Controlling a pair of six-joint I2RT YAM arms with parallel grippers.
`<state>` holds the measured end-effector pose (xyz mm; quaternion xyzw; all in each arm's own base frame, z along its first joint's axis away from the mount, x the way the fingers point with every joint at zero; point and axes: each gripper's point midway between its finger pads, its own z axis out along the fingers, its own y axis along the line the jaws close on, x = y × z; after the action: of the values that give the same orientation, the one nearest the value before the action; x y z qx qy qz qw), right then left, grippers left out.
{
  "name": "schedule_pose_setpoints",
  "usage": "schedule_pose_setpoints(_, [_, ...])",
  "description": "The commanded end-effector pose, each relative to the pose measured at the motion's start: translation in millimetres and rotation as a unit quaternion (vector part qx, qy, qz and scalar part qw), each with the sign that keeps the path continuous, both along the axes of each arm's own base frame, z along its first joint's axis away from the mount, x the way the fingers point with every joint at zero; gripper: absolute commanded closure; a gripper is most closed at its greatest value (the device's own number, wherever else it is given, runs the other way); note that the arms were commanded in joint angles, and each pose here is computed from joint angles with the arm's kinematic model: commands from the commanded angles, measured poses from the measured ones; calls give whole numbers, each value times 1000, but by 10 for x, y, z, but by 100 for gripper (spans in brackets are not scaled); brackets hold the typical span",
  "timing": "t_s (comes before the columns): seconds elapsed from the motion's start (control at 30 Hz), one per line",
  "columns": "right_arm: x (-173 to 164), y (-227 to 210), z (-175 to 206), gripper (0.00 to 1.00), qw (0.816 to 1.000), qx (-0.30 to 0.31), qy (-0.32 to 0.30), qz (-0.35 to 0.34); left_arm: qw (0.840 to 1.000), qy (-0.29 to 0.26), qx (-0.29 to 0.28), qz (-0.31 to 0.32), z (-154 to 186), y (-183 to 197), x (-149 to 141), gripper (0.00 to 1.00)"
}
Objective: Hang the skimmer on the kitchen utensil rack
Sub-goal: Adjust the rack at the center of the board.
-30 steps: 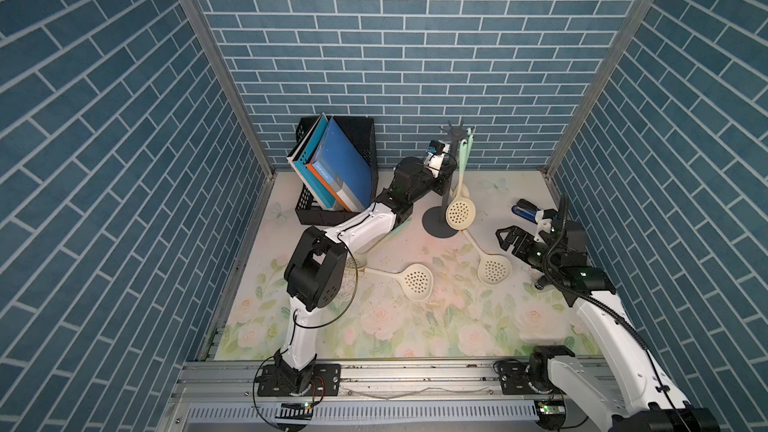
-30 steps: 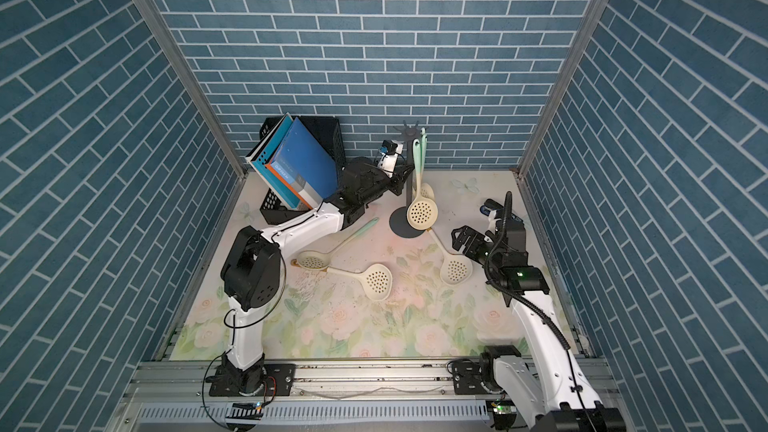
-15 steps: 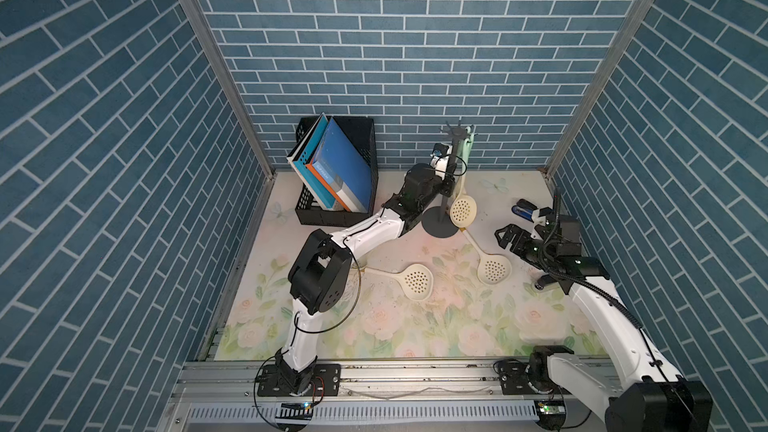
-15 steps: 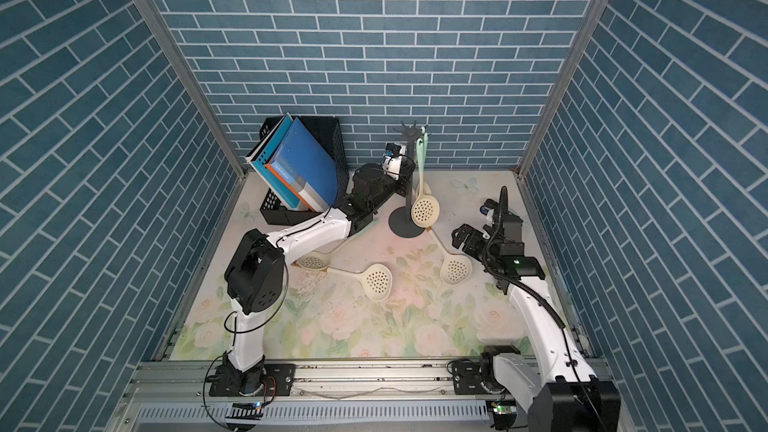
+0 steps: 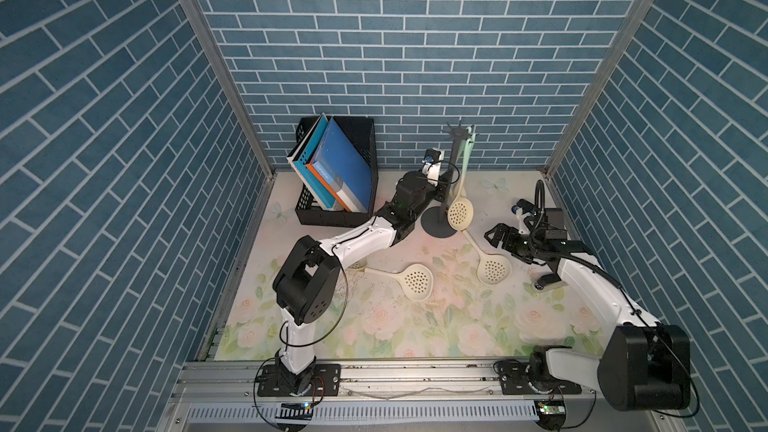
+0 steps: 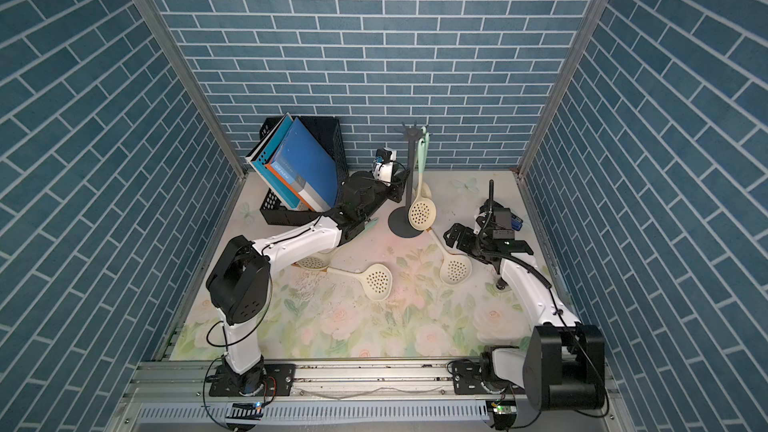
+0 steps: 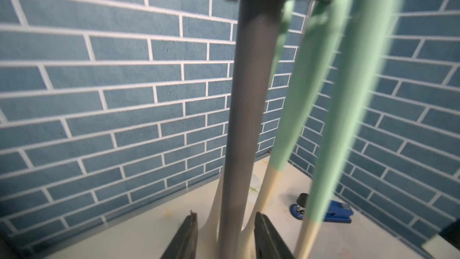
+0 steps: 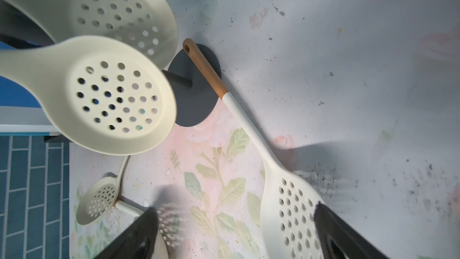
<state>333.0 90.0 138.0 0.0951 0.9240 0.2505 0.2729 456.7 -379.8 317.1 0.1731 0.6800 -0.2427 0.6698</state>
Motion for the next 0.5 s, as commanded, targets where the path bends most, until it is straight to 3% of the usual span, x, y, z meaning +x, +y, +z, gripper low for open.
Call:
schedule_pose_setpoints(0.0, [135,62,9,3,998,-18,-24,57,999,-37,-16,16,258,114,-73,45])
schedule_pose_setpoints(0.27, [340,90,-212,5,996,-33,-14,86,999,-17,13,31,76,210,-85,35])
schedule_pose_setpoints(0.47, [474,119,-432,8,995,-34,-1,98,997,18,16,70,-169,529,-224,25])
